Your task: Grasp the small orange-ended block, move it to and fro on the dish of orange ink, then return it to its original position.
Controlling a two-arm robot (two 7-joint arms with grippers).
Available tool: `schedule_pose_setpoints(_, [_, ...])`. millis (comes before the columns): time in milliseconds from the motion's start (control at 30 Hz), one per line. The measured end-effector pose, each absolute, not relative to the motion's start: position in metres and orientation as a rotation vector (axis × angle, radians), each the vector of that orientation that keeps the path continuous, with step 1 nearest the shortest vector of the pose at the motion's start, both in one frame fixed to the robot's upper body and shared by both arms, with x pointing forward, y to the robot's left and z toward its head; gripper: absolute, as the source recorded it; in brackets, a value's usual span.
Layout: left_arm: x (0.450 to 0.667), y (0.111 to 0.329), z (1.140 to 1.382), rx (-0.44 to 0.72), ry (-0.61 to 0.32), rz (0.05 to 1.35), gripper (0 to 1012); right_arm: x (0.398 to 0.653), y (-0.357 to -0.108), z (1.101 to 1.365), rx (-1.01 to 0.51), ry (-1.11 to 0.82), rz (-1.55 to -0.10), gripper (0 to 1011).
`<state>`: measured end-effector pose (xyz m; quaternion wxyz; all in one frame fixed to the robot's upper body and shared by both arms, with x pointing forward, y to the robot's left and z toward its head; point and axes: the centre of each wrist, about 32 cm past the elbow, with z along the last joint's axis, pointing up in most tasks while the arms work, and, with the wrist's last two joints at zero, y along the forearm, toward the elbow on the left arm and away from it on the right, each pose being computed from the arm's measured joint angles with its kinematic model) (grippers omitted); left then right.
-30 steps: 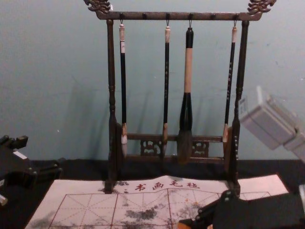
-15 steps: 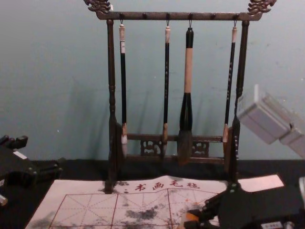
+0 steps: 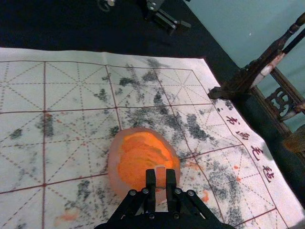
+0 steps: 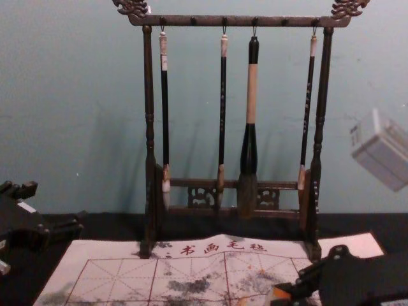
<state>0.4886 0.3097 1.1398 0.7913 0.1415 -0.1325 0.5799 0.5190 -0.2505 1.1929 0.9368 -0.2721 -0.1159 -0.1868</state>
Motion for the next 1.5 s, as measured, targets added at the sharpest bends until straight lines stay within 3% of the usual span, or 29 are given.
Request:
schedule_pose_setpoints(867, [0.489,0.310,1.140,0.304,-0.285,1.248,1001,0.514,-0.235,1.198,-0.576,-0.257,-0.300,91])
schedule_pose_setpoints(1500, [0.489,0.310,1.140,0.304,-0.285,1.248,1001,0.526,-0.232,1.201,-0.622,-0.252,-0.375,91])
